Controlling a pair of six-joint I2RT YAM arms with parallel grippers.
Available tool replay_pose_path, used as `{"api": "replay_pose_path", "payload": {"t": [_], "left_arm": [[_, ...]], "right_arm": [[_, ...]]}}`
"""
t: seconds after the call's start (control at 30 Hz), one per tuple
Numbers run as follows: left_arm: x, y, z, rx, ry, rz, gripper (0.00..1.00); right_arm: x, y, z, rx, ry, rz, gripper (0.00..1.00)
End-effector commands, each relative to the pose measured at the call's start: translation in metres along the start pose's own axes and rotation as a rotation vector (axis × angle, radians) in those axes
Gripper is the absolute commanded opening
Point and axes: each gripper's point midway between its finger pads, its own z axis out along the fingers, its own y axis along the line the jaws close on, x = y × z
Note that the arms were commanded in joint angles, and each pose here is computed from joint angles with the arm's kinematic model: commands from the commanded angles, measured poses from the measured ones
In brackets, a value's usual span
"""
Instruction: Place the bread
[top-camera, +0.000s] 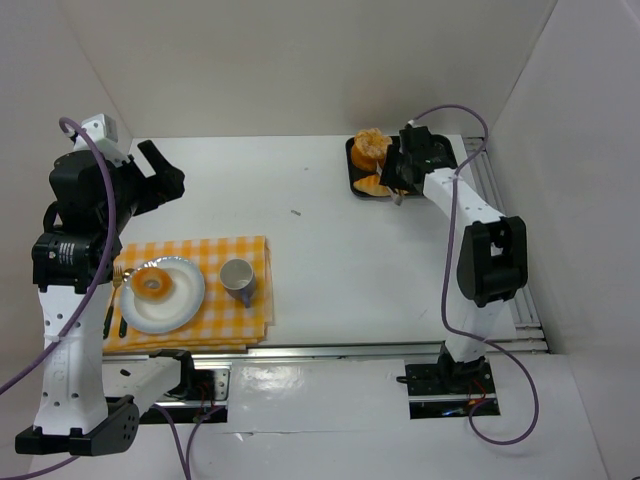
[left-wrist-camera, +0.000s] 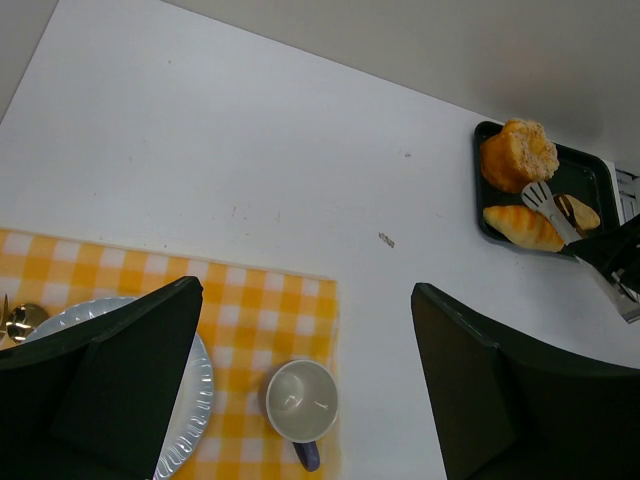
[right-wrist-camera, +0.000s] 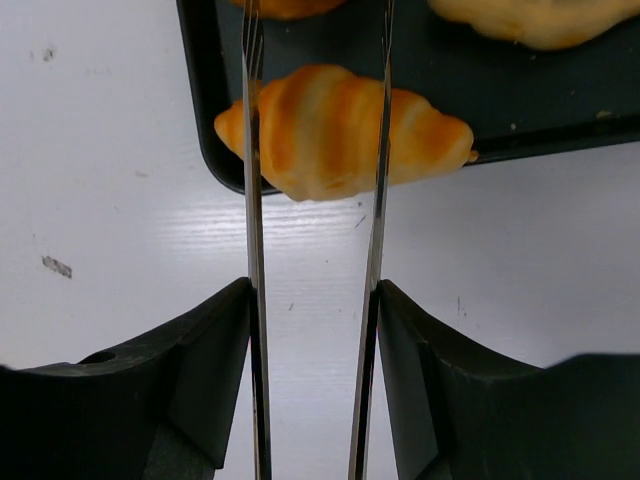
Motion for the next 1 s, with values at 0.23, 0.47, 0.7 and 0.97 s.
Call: {"api": "replay_pose_path", "payload": {"t": [0.23,0.47,0.7,0.97], "left_arm": [[-0.018,-0.003,-0.004,0.010,-0.070,0.001,0.99],[-0.013,-0.006,-0.002,0.027,-0.053,-0.007,0.99],[-0.013,-0.006,-0.002,0.027,-0.053,-0.007,0.99],[-0.015,-0.006,-0.006,0.030,-0.062,-0.008,0.99]], "right_arm": [[-0.016,0.010,-0.029,-0.065,-0.052,0.004,0.59],[-0.010,0.006,-0.042,-0.032,-0.064,-0.017,0.59],[-0.017,-0.018,-0.054,0.040,-0.110,0.018,0.58],[-0.035,-0.071,-0.043,-0.017,-0.139,0.231,0.58]]}}
